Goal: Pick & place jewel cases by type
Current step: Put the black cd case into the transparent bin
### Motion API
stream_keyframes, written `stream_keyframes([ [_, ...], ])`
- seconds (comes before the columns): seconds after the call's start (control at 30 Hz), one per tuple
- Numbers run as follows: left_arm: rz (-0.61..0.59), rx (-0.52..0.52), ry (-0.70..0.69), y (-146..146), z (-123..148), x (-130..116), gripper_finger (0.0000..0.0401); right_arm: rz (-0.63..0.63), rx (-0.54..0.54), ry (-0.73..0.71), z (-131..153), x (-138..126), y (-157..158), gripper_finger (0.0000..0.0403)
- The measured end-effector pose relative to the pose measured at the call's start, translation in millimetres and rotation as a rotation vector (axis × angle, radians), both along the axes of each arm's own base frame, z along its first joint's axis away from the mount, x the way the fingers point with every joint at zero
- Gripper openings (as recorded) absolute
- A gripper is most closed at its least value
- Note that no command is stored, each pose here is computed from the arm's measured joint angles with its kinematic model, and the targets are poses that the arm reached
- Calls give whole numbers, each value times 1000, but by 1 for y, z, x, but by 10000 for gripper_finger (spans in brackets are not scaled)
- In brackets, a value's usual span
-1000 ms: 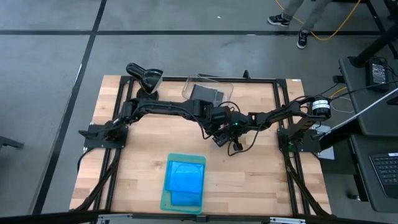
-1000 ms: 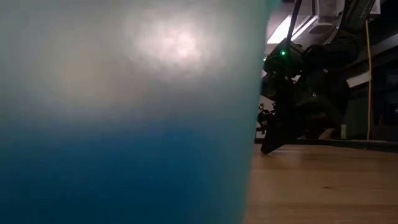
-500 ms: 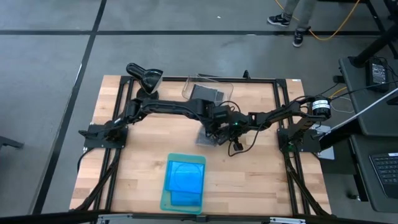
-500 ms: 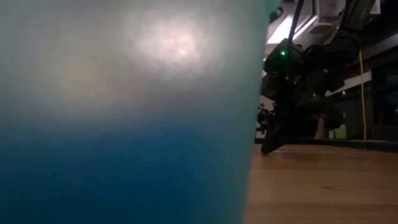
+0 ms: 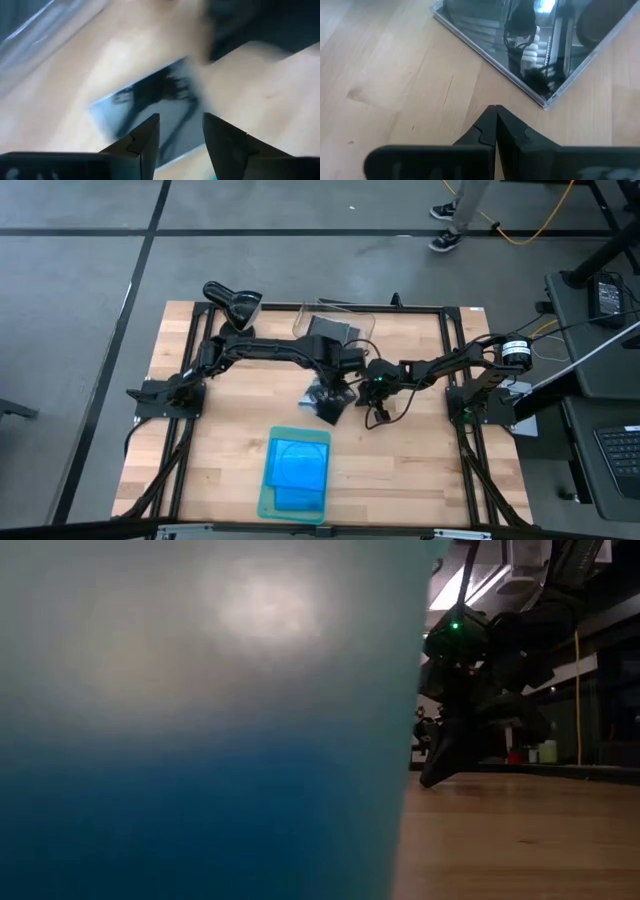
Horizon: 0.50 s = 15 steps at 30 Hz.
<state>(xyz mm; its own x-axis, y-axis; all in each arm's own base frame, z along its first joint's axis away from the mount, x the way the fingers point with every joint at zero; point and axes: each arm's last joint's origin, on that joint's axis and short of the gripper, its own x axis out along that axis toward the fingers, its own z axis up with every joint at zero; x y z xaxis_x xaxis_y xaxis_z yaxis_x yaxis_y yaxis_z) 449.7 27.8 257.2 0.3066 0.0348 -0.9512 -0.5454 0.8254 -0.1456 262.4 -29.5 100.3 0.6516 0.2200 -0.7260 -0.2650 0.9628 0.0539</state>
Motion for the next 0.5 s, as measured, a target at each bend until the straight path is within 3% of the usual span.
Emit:
stream_keyframes([
  [0.13,-13,75,136,8,-10,-12,143,-26,23,8,0,0,0,10],
  [0.37,-4,17,241,27,-48,-24,143,-67,60,21,0,0,0,10],
  [0.5,10,-39,213,39,-65,-32,143,-86,76,27,0,0,0,10],
])
